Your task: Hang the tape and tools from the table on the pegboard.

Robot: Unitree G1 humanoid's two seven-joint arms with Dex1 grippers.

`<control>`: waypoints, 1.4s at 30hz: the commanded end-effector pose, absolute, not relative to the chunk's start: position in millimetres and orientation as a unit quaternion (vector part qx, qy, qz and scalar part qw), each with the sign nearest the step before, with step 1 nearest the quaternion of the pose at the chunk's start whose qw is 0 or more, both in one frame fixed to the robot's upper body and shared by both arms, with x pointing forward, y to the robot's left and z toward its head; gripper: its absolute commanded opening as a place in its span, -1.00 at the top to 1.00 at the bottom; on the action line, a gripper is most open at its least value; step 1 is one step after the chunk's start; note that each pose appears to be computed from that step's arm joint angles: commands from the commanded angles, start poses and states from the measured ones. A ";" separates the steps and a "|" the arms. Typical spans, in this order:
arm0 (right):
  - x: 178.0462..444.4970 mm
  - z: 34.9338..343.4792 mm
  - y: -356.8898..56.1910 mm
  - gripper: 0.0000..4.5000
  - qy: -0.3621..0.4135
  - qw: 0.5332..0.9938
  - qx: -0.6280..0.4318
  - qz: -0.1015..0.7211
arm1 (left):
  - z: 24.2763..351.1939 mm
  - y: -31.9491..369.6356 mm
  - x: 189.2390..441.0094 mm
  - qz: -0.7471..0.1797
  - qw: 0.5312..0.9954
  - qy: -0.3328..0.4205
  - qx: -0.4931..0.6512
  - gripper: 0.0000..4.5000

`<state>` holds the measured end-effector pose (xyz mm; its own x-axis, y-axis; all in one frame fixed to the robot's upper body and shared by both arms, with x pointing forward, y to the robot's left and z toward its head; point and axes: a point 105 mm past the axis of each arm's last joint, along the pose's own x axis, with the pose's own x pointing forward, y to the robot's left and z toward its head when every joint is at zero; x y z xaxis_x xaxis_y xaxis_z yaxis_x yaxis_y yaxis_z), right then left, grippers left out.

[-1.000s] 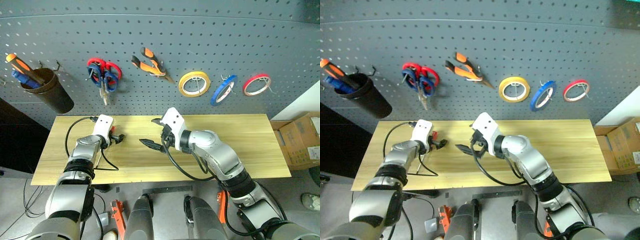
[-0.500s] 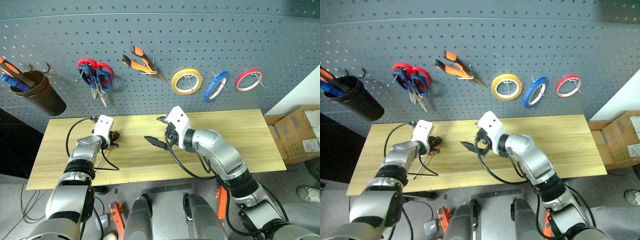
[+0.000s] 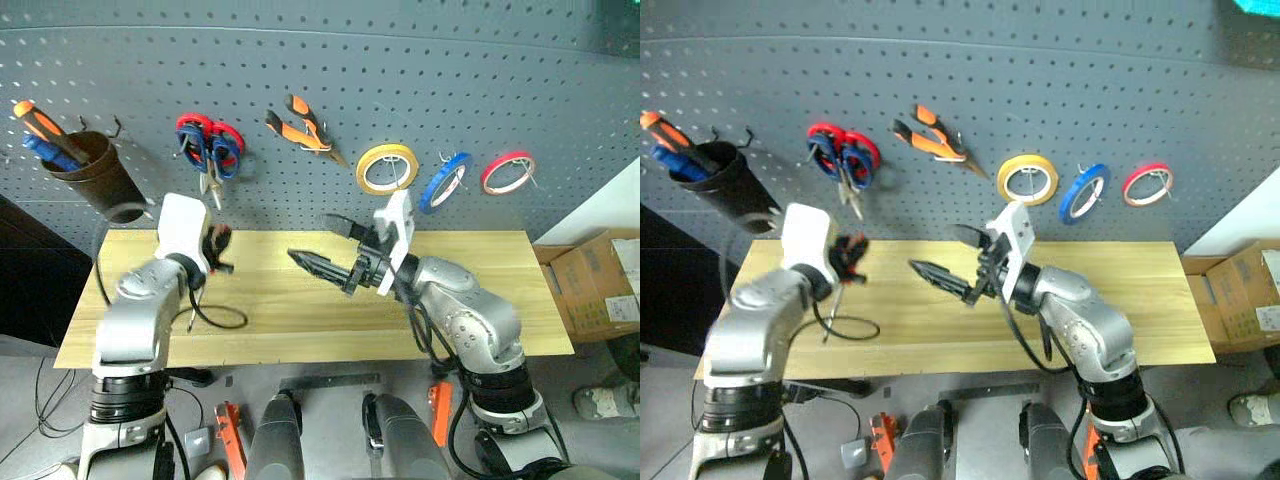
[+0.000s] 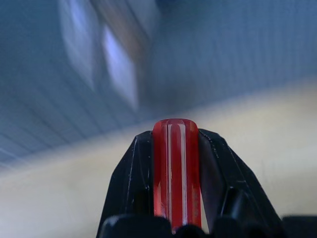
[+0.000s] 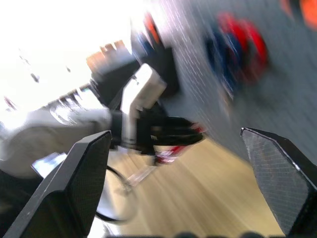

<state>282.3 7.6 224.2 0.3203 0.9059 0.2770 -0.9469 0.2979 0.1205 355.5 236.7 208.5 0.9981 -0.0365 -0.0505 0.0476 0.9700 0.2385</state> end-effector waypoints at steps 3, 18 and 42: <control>279.7 252.8 8.6 -1.00 -0.117 0.780 0.164 0.592 | 311.8 266.7 340.4 0.096 0.970 -0.141 0.172 0.61; 300.4 269.9 25.8 -1.00 -0.174 0.788 0.160 0.569 | 430.9 299.6 384.4 0.134 0.917 -0.319 0.199 0.61; 312.9 262.7 5.7 -1.00 -0.181 0.835 0.132 0.503 | 321.6 324.8 434.8 0.130 0.965 -0.221 0.062 0.61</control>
<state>319.4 8.7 247.2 0.4506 0.8062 0.3833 -0.8867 0.4540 0.0875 441.8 322.5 296.9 0.9046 0.2196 0.3653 -0.2651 0.9610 0.0789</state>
